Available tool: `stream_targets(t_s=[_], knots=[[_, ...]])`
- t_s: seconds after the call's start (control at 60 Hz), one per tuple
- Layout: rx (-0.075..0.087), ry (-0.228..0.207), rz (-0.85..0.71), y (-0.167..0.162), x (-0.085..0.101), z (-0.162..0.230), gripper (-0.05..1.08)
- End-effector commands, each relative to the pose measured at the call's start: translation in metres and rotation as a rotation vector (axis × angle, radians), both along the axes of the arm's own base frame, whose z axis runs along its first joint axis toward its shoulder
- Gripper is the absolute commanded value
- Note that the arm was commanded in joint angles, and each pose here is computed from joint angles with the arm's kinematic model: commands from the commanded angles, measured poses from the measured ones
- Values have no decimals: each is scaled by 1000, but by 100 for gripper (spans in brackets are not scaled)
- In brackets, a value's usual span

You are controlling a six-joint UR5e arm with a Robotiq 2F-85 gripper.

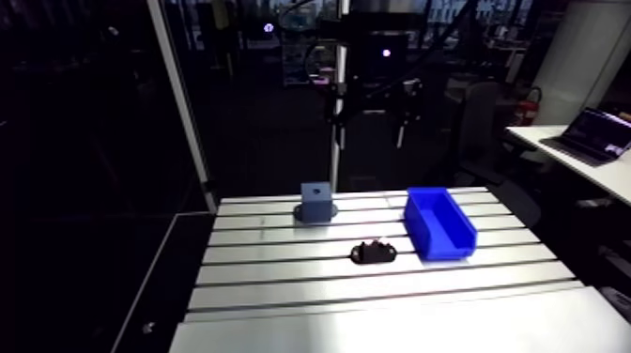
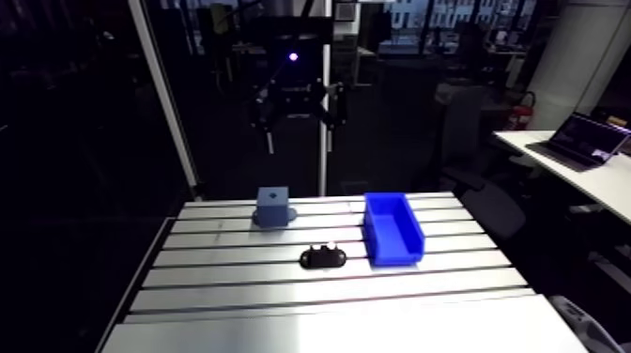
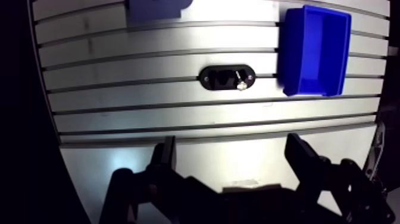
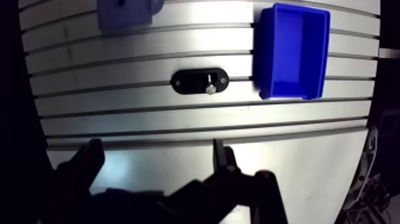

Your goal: Pick up the M10 bolt and insert it into the hex recess until seated.

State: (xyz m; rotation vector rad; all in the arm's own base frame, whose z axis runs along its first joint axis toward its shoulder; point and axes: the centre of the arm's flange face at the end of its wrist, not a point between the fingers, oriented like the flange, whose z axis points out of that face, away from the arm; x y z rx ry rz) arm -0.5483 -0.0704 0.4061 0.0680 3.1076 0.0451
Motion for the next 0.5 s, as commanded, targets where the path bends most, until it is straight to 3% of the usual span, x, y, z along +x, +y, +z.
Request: stream_targets(t_s=[0.017,0.25,0.5], knots=[[11,70,-21,11,4,-28,0],[9,72,-61,32,13,-60,0],[7,120,-52,51,18,-88,1]])
